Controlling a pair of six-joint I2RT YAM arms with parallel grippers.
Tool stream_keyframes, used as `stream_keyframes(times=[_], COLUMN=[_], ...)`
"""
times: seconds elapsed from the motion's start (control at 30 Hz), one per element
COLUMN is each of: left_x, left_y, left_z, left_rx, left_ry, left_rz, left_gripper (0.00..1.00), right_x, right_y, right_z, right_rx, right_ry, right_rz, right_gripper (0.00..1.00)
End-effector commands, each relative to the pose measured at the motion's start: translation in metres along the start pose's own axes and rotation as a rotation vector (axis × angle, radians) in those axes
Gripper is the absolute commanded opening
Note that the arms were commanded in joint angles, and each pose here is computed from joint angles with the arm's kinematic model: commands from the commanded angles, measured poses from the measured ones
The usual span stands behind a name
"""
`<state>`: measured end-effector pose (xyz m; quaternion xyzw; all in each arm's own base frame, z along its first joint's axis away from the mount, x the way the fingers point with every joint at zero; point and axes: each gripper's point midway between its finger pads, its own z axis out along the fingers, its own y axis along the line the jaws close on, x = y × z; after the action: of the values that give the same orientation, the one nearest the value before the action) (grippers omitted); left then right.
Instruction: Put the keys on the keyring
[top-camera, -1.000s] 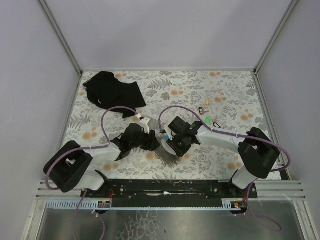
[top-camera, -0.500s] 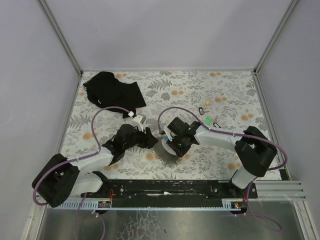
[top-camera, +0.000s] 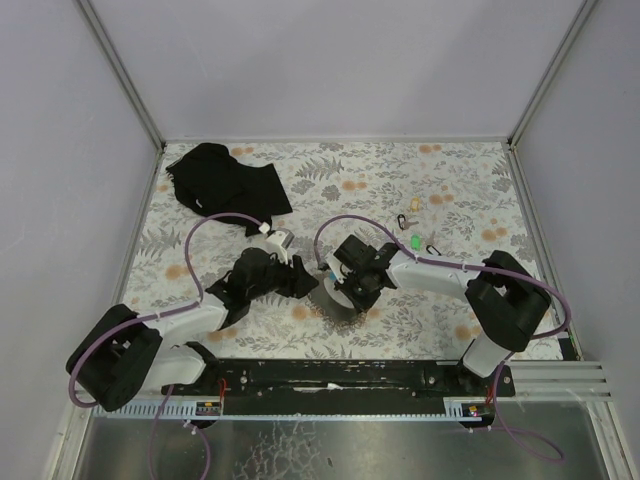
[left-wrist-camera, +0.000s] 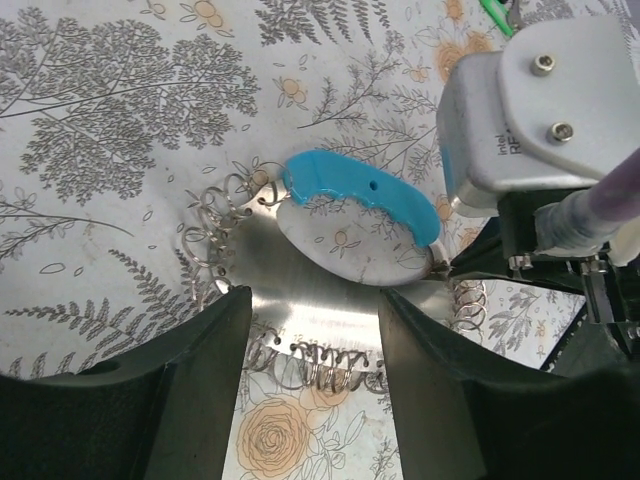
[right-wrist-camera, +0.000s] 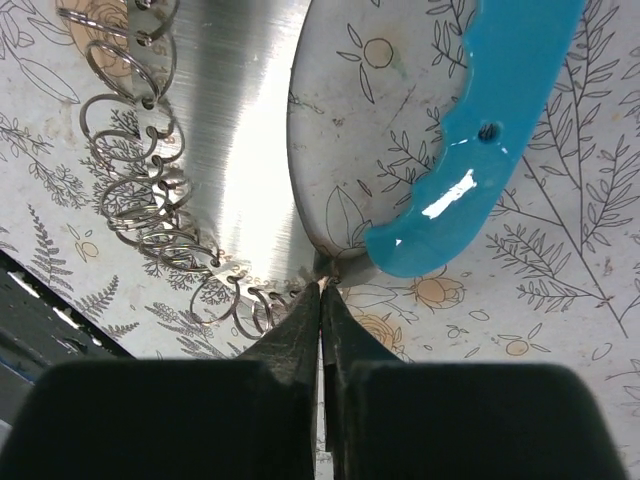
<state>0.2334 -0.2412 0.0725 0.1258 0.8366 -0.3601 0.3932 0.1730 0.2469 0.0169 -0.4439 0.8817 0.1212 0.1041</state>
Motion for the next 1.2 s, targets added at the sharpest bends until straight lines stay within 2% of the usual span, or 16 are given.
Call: stream_keyframes(times=[0.0, 0.17, 0.37, 0.77, 1.03, 1.17], left_x=[-0.008, -0.004, 0.003, 0.022, 0.032, 0.027], left_y=[-0.013, -0.017, -0.012, 0.003, -0.004, -0.014], left_z=[0.003, 0.012, 0.021, 0.002, 0.001, -0.002], left_rx=[0.086, 0.119, 0.11, 0.081, 0.134, 0.198], left_ry=[-0.035, -0.003, 0.018, -0.015, 0.003, -0.028], left_rz=[0.019, 0.02, -0.027, -0.156, -0.213, -0.195], left_gripper=[0.53, 0.52, 0.48, 0.46, 0.46, 0.47], right_x=[-0.023, -0.038, -0.065, -0.11, -0.119, -0.114], right_y=[0.005, 0.006, 0.012, 0.028, 0.013, 0.009], right_z=[-0.012, -0.019, -0.021, -0.028, -0.032, -0.039], right_rx=[-0.006, -0.012, -0.043, -0.113, -0.132, -0.157], right_ry=[-0.082, -0.166, -0.333, -0.685, -0.871, -0.981], right_rz=[-0.049, -0.1, -0.185, -0.452, -0.487, -0.522], right_gripper=[0.0, 0.0, 0.0, 0.0, 0.0, 0.0])
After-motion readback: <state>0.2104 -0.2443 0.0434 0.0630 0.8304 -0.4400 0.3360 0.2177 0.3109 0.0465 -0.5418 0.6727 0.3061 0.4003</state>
